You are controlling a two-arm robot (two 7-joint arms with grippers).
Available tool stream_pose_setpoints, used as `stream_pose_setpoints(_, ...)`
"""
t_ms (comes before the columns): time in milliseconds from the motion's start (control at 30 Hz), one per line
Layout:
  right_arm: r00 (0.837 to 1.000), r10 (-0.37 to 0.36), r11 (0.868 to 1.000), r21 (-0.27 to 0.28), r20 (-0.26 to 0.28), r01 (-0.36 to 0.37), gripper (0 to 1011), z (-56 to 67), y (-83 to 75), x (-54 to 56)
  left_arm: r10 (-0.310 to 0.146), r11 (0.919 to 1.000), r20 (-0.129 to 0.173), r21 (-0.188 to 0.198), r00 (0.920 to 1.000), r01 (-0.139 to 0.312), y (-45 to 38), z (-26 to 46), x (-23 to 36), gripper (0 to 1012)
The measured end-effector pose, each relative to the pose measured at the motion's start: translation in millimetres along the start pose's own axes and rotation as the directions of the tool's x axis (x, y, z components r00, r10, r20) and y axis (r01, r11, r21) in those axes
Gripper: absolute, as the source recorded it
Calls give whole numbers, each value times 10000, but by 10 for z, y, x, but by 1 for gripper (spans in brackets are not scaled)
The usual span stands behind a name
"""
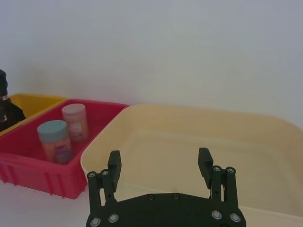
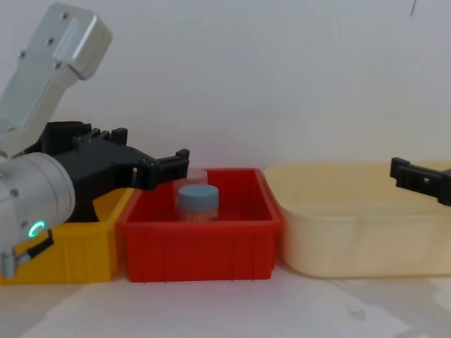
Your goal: Pick up the garbage bag with the one hand and transfer it to the other hand.
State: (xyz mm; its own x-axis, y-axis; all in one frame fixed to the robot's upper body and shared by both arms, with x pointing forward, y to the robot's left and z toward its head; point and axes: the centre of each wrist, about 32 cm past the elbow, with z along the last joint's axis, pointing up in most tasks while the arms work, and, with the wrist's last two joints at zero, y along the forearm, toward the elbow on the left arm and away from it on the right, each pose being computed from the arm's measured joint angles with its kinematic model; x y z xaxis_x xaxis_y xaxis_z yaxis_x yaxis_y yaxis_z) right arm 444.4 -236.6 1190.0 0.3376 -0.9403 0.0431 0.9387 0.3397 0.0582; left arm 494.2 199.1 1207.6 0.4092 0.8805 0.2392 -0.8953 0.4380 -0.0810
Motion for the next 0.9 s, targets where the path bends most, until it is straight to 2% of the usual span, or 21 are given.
stream_pose_setpoints(233,9987,491,9988,-88,-154,-492,1001,103,73,-3,-180,9998,-240,-52,9996,179,-12,172,52,1001)
stream_pose_setpoints(267,9983,557,9984,-93,-172,-558,1001,119,82,-3,-198,9998,-267,-91,9994,196,-6,214,61,1001)
stream_pose_setpoints(367,9959,870,9961,-122,-253,-873,1002,191,124,-8,-236,9995,-381,-202,9990,228,58,375,88,1000)
stream_pose_setpoints(433,9932,1120,9935,-147,-311,-1125,1002,256,161,-19,-220,9995,-444,-241,9988,210,97,439,104,1000)
stream_pose_setpoints(467,9932,1120,9935,-147,-311,-1125,1002,256,161,-19,-191,9994,-503,-281,9986,177,143,495,120,1000)
stream_pose_setpoints(500,9912,1280,9916,-121,-323,-1284,1001,298,186,-31,-191,9994,-503,-281,9986,177,143,495,120,1000)
stream_pose_setpoints(567,9871,1555,9876,-146,-379,-1561,1001,364,227,-61,-50,9993,-620,-368,9981,27,262,605,165,1000)
stream_pose_setpoints(600,9857,1640,9862,-154,-392,-1647,1002,381,238,-71,-50,9993,-620,-368,9981,27,262,605,165,1000)
stream_pose_setpoints(633,9830,1790,9836,-144,-406,-1797,1002,421,262,-96,55,9991,-682,-411,9977,-83,333,653,192,1000)
stream_pose_setpoints(667,9814,1874,9821,-127,-408,-1880,1002,447,277,-113,111,9990,-712,-422,9974,-141,366,672,206,1000)
stream_pose_setpoints(700,9799,1950,9805,-156,-421,-1958,1001,463,288,-126,253,9986,-785,-441,9966,-288,443,711,241,1000)
stream_pose_setpoints(733,9786,2013,9793,-147,-428,-2021,1001,479,298,-144,253,9986,-785,-441,9966,-288,443,711,241,1000)
stream_pose_setpoints(767,9770,2088,9776,-172,-444,-2097,1002,493,309,-162,315,9984,-820,-452,9961,-353,477,729,257,1001)
stream_pose_setpoints(900,9675,2482,9682,-196,-480,-2494,1001,586,377,-285,729,9961,-1097,-406,9913,-777,693,792,377,1000)
